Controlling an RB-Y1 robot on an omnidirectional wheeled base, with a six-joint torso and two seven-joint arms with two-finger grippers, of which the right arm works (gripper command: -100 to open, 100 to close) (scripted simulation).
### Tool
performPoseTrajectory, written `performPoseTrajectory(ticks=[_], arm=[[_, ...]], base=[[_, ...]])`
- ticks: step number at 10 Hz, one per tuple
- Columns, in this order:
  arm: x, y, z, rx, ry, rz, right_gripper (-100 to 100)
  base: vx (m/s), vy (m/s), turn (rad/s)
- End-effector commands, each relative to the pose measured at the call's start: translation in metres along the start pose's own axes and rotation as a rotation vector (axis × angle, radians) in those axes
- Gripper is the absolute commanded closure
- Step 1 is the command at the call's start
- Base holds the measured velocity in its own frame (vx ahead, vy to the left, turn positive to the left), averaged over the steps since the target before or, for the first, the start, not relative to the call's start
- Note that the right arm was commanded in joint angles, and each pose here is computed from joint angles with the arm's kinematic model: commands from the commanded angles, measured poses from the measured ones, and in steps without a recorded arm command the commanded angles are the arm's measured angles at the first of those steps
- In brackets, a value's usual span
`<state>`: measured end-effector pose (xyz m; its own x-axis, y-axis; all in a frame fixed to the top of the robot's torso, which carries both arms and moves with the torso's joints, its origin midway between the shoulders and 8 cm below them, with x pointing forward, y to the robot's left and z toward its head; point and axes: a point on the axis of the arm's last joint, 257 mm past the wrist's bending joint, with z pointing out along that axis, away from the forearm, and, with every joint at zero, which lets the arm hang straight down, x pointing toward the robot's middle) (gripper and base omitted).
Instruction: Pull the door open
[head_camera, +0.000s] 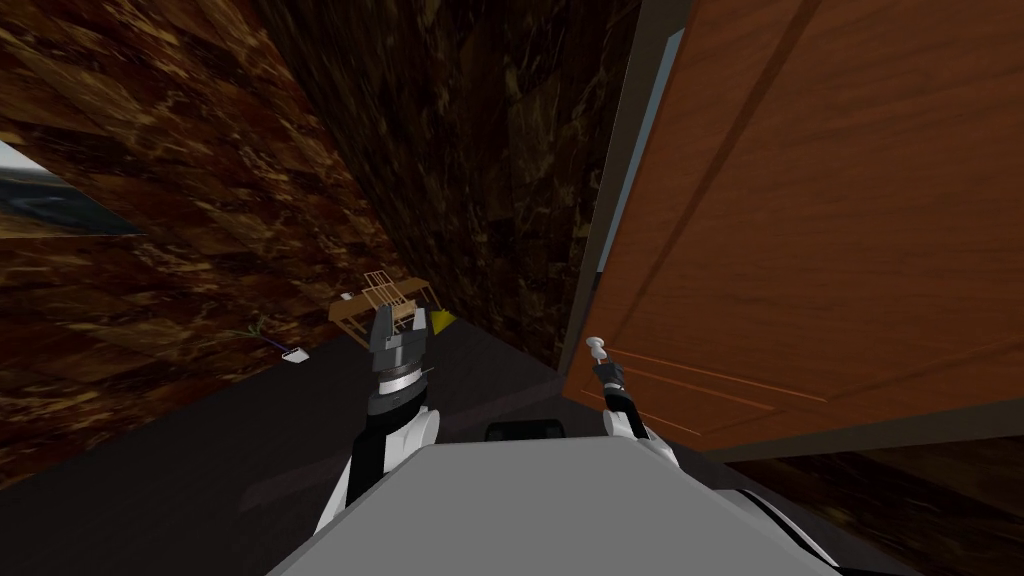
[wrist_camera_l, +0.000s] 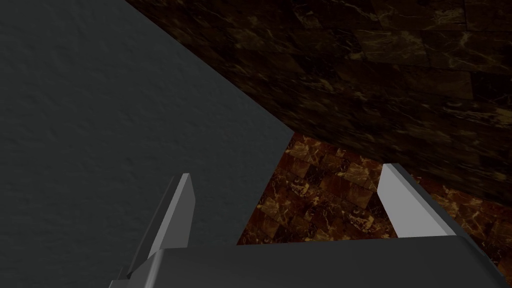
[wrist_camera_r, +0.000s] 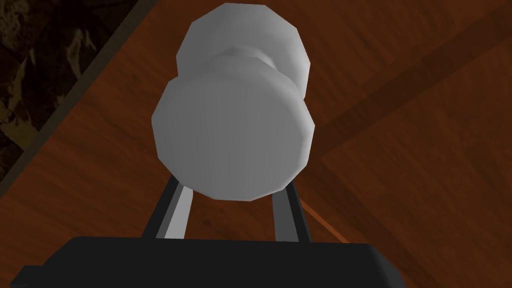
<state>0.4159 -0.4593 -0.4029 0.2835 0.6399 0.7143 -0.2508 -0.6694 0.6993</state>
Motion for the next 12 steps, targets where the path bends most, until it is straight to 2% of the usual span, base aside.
performPoseTrajectory(ticks=[1, 6, 8, 10, 11, 12], arm=[[0.0122, 0.0024, 0.0053, -0.014, 0.024, 0.065, 100], [0.0118, 0.003, 0.0058, -0.016, 0.023, 0.159, 100], [0.0114, 0.0036, 0.0062, -0.018, 0.022, 0.228, 100], [0.0114, 0.0036, 0.0062, -0.018, 0.022, 0.238, 100], [0.0041, 0.0013, 0.0028, -0.012, 0.005, 0.231, 100], [0.0088, 0.0028, 0.005, -0.016, 0.016, 0.236, 100]], base=[[-0.038, -0.008, 0.058], [-0.024, -0.006, 0.028], [-0.025, -0.005, 0.04], [-0.018, -0.005, 0.008], [0.0, 0.0, 0.0], [0.0, 0.0, 0.0]])
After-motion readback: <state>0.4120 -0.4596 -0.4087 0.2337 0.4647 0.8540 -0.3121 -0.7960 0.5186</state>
